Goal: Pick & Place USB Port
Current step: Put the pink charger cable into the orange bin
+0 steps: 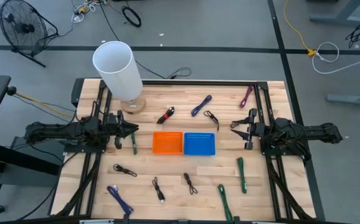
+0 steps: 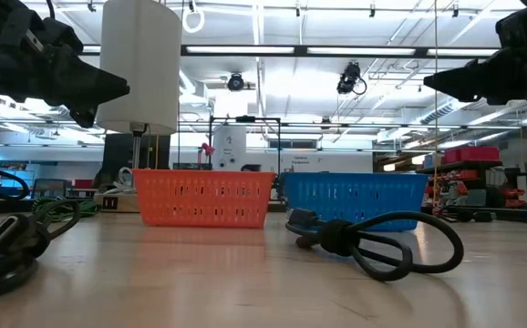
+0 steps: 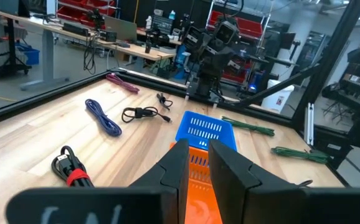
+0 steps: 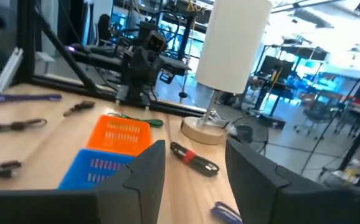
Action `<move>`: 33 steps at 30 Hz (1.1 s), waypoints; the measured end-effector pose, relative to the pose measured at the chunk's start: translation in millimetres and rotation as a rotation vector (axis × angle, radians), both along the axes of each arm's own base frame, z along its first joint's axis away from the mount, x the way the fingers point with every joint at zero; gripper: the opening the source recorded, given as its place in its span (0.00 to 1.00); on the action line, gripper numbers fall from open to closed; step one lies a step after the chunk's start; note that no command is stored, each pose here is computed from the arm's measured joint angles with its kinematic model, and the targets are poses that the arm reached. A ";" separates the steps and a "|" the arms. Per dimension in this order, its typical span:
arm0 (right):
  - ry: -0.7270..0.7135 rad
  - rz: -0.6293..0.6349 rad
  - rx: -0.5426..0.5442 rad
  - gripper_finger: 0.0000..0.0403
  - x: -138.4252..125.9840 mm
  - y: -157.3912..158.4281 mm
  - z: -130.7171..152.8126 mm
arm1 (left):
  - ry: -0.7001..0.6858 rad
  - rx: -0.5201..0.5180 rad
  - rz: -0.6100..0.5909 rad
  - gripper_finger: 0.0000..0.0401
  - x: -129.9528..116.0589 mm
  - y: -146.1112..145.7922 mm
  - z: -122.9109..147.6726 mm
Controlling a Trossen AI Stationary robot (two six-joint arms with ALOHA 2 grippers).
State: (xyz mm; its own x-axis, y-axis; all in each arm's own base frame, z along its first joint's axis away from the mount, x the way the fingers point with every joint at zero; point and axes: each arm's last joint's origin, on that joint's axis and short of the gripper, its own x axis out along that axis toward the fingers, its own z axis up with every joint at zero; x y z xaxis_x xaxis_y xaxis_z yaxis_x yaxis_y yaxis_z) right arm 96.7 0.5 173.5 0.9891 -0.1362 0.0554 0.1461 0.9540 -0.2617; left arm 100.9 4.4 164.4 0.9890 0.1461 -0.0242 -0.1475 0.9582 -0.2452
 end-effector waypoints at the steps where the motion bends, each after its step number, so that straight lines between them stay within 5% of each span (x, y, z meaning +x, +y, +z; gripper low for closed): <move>1: -0.015 0.003 0.020 0.42 -0.1 0.0 1.2 | 0.000 0.000 0.000 0.17 0.0 0.0 0.0; 9: -0.260 -0.037 0.218 0.42 -4.0 -2.2 21.3 | -0.016 0.000 0.000 0.17 0.1 0.0 1.3; 16: -0.441 -0.470 0.325 0.42 -13.7 -15.6 32.6 | -0.028 0.000 0.050 0.17 -0.2 1.5 2.3; 22: -0.359 -0.946 0.405 0.42 -19.2 -28.0 33.3 | -0.045 0.000 0.158 0.17 -0.9 4.5 3.9; 28: -0.291 -1.055 0.422 0.42 -19.4 -35.4 59.8 | -0.090 -0.006 0.263 0.17 -2.2 7.3 8.2; 33: -0.091 -1.162 0.447 0.42 -12.2 -47.0 62.1 | -0.102 -0.009 0.332 0.17 -3.2 9.1 9.3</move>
State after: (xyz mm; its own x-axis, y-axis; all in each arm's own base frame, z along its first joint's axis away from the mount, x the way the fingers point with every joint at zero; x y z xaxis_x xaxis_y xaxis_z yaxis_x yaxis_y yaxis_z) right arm 84.5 -46.5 235.6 0.2656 -0.9508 -0.1593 0.9621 0.2507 0.1074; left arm 97.8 13.5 173.7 0.8850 0.4603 0.0694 -0.4250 0.8599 -0.2827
